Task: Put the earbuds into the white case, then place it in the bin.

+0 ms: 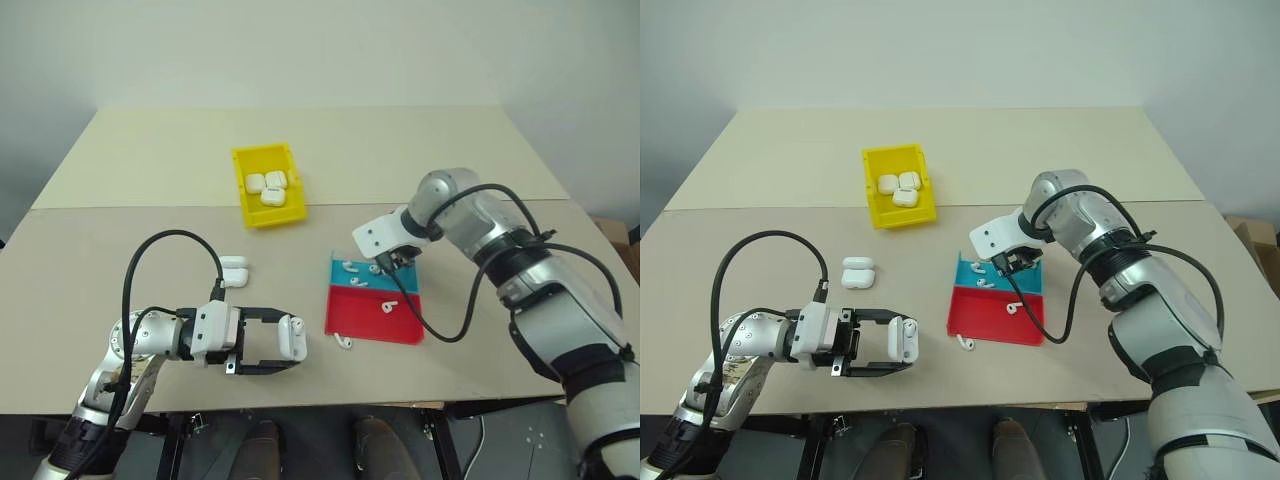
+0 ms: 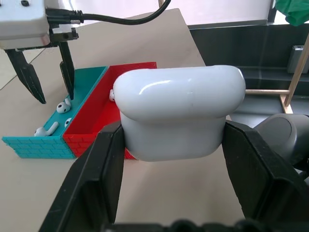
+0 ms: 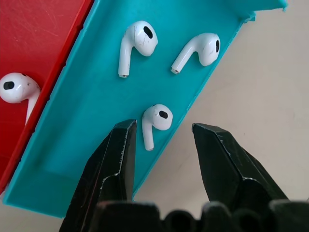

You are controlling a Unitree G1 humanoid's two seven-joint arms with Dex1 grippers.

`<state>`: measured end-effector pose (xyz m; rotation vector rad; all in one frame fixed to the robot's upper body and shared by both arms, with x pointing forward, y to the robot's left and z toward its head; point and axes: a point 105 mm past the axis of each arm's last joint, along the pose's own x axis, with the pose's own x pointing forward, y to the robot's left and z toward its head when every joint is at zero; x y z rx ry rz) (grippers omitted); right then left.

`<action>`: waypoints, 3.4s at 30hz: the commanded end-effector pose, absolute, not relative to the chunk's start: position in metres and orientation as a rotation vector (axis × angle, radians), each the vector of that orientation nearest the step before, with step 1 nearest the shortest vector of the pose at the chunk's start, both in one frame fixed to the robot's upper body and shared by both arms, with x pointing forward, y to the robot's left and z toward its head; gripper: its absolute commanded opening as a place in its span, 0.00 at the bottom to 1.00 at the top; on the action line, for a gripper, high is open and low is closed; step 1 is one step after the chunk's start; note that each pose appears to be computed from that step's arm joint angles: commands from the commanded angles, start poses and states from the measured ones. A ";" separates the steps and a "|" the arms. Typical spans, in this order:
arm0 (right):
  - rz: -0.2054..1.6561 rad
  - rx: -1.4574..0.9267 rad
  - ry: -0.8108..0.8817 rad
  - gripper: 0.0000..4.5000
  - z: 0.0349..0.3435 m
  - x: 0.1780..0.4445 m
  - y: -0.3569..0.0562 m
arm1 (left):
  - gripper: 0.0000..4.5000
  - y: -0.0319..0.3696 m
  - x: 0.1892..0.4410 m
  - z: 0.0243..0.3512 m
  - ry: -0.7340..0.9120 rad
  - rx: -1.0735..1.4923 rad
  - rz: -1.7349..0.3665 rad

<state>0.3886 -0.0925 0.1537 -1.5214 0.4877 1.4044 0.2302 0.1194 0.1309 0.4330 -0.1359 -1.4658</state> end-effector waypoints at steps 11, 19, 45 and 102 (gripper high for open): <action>1.425 -1.589 0.460 0.50 0.156 0.395 -0.089 | 0.61 0.117 0.221 0.137 -0.180 0.463 -1.457; 1.424 -1.602 0.447 0.50 0.154 0.396 -0.090 | 0.61 0.117 0.224 0.137 -0.181 0.467 -1.455; 1.436 -1.622 0.426 0.38 0.149 0.395 -0.090 | 0.61 0.118 0.227 0.137 -0.179 0.478 -1.449; 1.142 -0.113 -0.346 0.17 0.301 0.217 -0.108 | 0.61 0.061 0.259 0.208 -0.397 0.300 -1.585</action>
